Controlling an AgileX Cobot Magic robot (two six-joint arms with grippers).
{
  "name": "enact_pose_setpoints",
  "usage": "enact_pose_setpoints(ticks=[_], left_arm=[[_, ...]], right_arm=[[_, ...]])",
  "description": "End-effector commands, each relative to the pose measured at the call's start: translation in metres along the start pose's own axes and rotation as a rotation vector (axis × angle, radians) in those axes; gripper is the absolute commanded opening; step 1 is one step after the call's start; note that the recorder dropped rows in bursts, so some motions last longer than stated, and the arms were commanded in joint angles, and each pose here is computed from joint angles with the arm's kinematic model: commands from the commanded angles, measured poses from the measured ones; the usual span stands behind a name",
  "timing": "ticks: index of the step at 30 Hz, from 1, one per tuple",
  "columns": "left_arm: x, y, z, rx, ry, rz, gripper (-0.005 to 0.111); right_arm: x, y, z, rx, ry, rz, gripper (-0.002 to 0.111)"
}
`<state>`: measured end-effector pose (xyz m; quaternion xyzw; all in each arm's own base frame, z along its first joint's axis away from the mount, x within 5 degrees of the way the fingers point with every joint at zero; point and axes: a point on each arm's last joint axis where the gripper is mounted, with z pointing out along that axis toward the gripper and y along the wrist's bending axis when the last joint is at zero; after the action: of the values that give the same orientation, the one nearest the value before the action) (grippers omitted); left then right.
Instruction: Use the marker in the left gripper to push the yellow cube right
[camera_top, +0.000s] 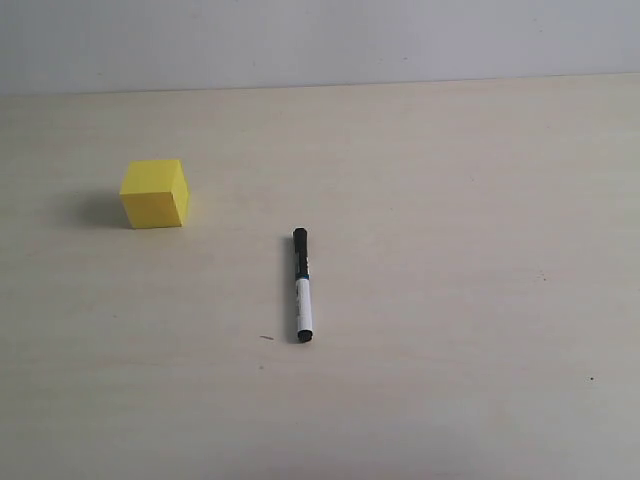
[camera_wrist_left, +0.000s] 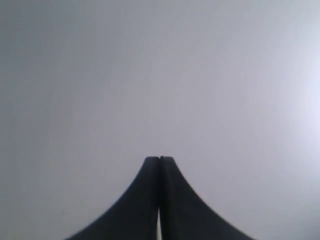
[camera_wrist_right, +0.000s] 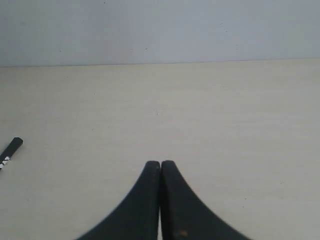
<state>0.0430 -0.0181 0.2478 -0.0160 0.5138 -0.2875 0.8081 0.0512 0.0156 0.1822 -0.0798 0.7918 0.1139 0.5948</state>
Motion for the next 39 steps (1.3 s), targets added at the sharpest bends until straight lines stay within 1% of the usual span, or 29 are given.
enact_pose_setpoints(ticks=[1, 2, 3, 4, 7, 8, 10, 12, 15, 17, 19, 21, 23, 25, 27, 28, 30, 33, 35, 37, 39], left_arm=[[-0.016, -0.011, -0.002, 0.127, -0.166, -0.059, 0.0], [-0.02, -0.014, -0.003, 0.161, -0.207, -0.058, 0.0], [-0.025, -0.017, -0.002, 0.166, -0.219, -0.056, 0.0], [-0.032, -0.018, 0.003, 0.142, -0.202, -0.055, 0.0], [-0.053, -0.019, 0.026, -0.001, -0.056, -0.057, 0.0], [-0.063, -0.019, 0.038, -0.056, 0.004, -0.028, 0.0], [-0.069, -0.017, 0.063, -0.141, 0.126, 0.003, 0.0], [-0.072, -0.009, 0.098, -0.27, 0.31, 0.005, 0.0], [-0.061, 0.01, 0.146, -0.474, 0.638, 0.058, 0.0], [-0.041, 0.024, 0.174, -0.582, 0.875, 0.084, 0.0], [-0.015, 0.036, 0.194, -0.624, 1.105, 0.091, 0.0], [0.009, 0.041, 0.206, -0.615, 1.297, 0.059, 0.0], [0.039, 0.039, 0.213, -0.576, 1.496, 0.016, 0.0], [0.065, 0.033, 0.216, -0.54, 1.637, 0.004, 0.0], [0.092, 0.023, 0.217, -0.503, 1.743, 0.022, 0.0], [0.104, 0.018, 0.217, -0.489, 1.778, 0.03, 0.0], [0.126, 0.001, 0.218, -0.461, 1.824, 0.04, 0.0], [0.149, -0.026, 0.224, -0.398, 1.848, 0.063, 0.0], [0.159, -0.046, 0.228, -0.357, 1.849, 0.072, 0.001], [0.165, -0.064, 0.236, -0.328, 1.836, 0.069, 0.005], [0.172, -0.082, 0.243, -0.293, 1.835, 0.069, 0.015]], right_arm=[[0.0, 0.0, 0.0, 0.007, -0.014, -0.003, 0.0], [0.0, 0.0, 0.0, 0.007, -0.014, -0.003, 0.0], [0.0, 0.0, 0.0, 0.007, -0.014, -0.003, 0.0], [0.0, 0.0, 0.0, 0.007, -0.014, -0.003, 0.0], [0.0, 0.0, 0.0, 0.007, -0.012, -0.003, 0.0], [0.0, 0.0, 0.0, 0.007, -0.012, -0.003, 0.0], [0.0, 0.0, 0.0, 0.007, -0.012, -0.003, 0.0], [0.0, 0.0, 0.0, 0.007, -0.012, -0.003, 0.0], [0.0, 0.0, 0.0, 0.007, -0.012, -0.003, 0.0], [0.0, 0.0, 0.0, 0.007, -0.012, -0.003, 0.0], [0.0, 0.0, 0.0, 0.007, -0.012, -0.003, 0.0], [0.0, 0.0, 0.0, 0.007, -0.012, -0.003, 0.0], [0.0, 0.0, 0.0, 0.007, -0.012, -0.003, 0.0], [0.0, 0.0, 0.0, 0.007, -0.012, -0.003, 0.0], [0.0, 0.0, 0.0, 0.007, -0.012, -0.003, 0.0], [0.0, 0.0, 0.0, 0.007, -0.012, -0.003, 0.0], [0.0, 0.0, 0.0, 0.007, -0.012, -0.003, 0.0], [0.0, 0.0, 0.0, 0.007, -0.012, -0.003, 0.0], [0.0, 0.0, 0.0, 0.007, -0.012, -0.003, 0.0], [0.0, 0.0, 0.0, 0.007, -0.012, -0.003, 0.0], [0.0, 0.0, 0.0, 0.007, -0.012, -0.003, 0.0]])
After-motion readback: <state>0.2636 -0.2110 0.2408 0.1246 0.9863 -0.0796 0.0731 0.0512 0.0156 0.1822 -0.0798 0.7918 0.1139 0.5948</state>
